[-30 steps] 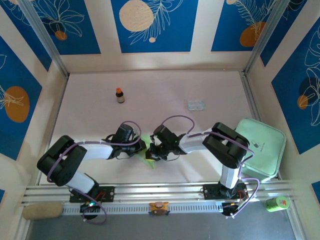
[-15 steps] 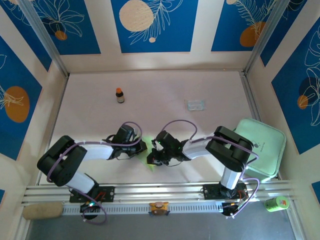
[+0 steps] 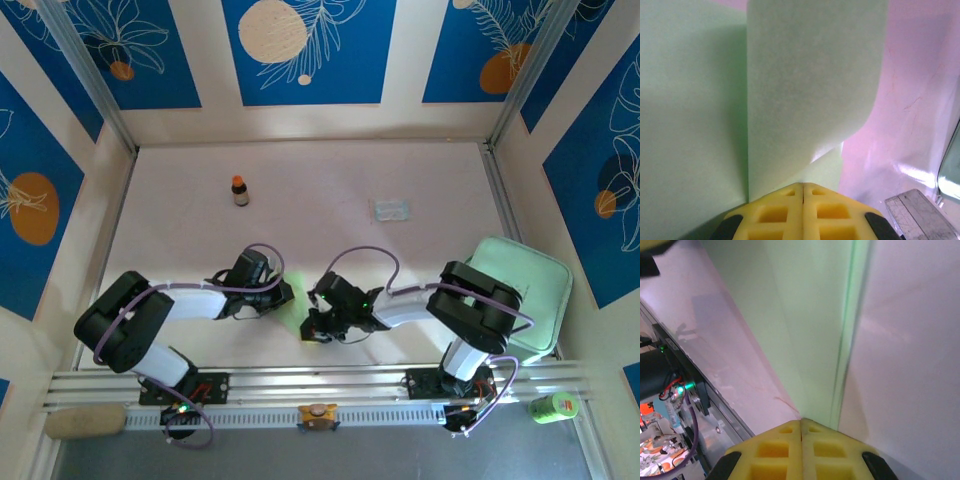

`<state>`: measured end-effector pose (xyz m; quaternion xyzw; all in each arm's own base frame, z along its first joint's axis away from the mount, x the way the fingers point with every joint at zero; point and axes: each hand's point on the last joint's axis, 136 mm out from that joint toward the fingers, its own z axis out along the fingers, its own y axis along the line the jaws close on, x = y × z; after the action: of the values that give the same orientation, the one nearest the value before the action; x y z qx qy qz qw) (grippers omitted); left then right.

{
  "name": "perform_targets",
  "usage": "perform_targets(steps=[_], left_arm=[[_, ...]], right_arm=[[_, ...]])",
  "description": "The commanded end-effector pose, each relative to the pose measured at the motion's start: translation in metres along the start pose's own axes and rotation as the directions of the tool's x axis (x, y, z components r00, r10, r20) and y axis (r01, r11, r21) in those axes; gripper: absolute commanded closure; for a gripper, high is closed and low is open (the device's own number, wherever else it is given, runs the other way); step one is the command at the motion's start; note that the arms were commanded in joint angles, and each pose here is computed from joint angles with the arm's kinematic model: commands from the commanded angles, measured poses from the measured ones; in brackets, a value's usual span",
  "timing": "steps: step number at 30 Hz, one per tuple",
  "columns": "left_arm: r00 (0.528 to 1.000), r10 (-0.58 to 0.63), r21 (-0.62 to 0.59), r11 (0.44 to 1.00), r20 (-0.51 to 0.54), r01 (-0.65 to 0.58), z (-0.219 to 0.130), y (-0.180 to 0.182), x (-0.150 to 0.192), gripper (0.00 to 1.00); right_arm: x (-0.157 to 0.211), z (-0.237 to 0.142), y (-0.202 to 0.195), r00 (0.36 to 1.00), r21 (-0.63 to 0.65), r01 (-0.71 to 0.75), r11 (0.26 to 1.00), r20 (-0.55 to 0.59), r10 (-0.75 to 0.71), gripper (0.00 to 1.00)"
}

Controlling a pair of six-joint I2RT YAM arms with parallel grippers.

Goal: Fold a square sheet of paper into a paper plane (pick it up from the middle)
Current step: Fourth fold the wing at the center of the table.

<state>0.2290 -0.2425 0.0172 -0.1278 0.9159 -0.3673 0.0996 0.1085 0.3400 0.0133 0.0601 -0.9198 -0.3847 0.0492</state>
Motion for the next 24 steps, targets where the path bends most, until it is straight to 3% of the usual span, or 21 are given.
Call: perform_targets(steps=[1,6,13,24], left_arm=[[1.0,-0.022,-0.088,0.996,0.02,0.024,-0.001,0.023,-0.001,1.0],[1.0,-0.022,-0.082,0.996,0.021,0.024,-0.002,0.022,-0.001,1.0],[0.998,-0.051,-0.053,0.997,0.044,0.053,-0.003,0.018,-0.002,1.0],[0.996,-0.061,-0.038,0.997,0.067,0.064,0.0,0.012,0.0,1.0]], right_arm=[[0.035,-0.004,-0.039,0.993,0.125,-0.053,0.991,-0.097,0.065,0.96],[0.037,-0.016,-0.039,0.995,0.125,-0.056,0.991,-0.078,0.066,0.96],[0.005,-0.044,0.007,0.999,0.007,0.01,1.0,0.03,-0.011,0.96],[-0.061,-0.02,0.028,0.996,0.009,-0.019,1.0,0.084,0.019,0.96]])
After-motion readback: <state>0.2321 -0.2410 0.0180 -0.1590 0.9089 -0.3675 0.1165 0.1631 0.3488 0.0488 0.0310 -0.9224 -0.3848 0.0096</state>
